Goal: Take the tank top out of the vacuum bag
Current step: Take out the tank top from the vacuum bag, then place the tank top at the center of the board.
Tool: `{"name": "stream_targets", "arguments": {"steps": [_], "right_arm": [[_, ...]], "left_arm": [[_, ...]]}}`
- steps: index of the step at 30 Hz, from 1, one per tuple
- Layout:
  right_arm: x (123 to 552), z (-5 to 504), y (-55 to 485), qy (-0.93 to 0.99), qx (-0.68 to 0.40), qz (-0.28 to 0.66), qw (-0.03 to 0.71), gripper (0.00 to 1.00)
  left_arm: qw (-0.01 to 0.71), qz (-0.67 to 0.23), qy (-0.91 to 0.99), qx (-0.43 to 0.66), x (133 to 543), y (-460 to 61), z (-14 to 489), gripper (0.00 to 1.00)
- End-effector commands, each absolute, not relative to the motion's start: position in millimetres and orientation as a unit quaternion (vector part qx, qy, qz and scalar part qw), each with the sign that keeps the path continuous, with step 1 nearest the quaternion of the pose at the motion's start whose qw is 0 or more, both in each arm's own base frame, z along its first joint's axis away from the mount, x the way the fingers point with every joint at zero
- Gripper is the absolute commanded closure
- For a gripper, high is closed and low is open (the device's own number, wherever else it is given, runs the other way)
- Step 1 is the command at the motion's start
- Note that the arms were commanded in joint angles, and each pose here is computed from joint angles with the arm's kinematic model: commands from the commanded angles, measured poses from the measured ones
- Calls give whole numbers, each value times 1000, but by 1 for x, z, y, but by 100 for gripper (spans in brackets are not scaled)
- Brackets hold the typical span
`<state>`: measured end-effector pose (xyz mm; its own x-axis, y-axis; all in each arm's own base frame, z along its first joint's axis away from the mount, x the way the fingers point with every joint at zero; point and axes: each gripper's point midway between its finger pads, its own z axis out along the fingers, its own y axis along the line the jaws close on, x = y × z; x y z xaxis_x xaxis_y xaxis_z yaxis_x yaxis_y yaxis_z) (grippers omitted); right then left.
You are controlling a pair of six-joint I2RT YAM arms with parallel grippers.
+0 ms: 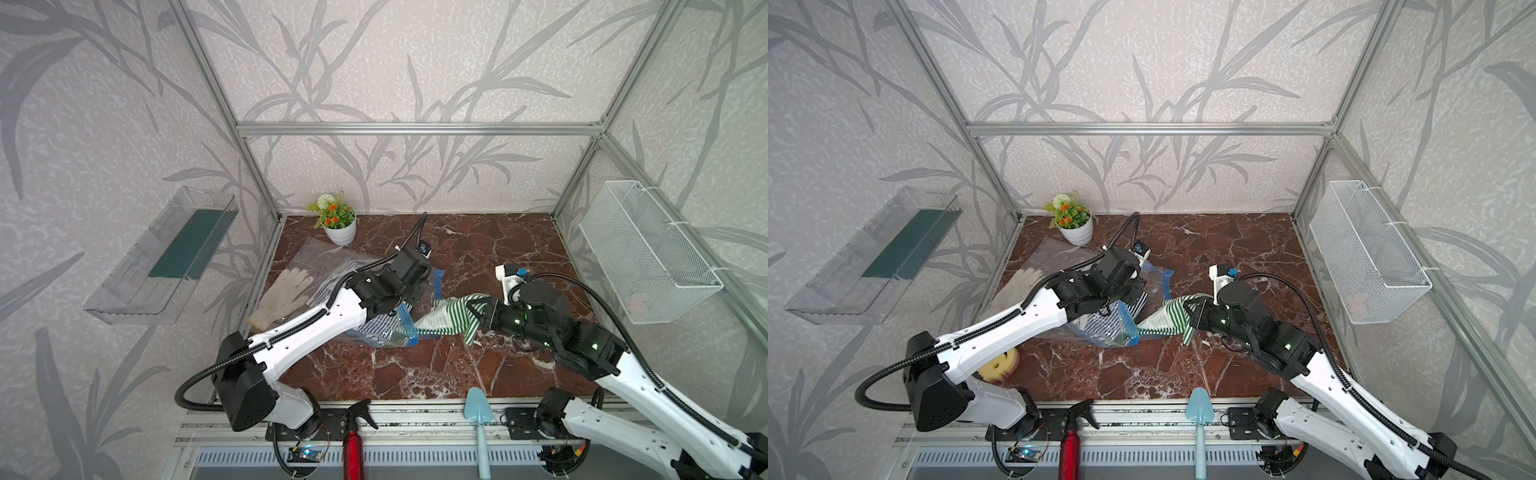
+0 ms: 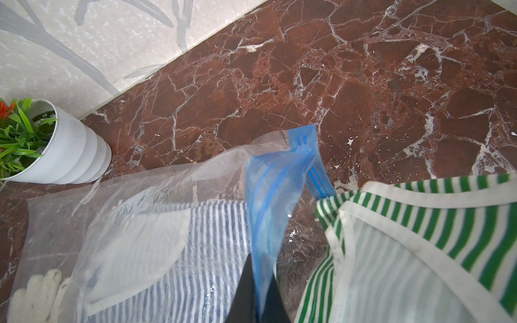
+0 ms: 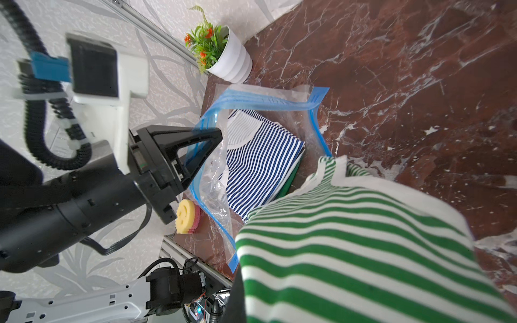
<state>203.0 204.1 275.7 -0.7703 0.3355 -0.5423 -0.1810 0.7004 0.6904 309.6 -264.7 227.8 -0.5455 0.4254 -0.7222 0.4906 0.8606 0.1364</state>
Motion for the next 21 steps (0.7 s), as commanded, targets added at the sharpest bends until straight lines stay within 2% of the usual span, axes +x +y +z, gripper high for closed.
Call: {"name": "stream_targets", "arguments": {"steps": [1,21], "right_arm": [[199,293,190,858,43,367,357,100],[200,342,128,850,86,305,420,100]], "left_arm": [[426,-47,869,248,311,-260,250,100],[441,-46,863,244,310,-254,262,100]]}}
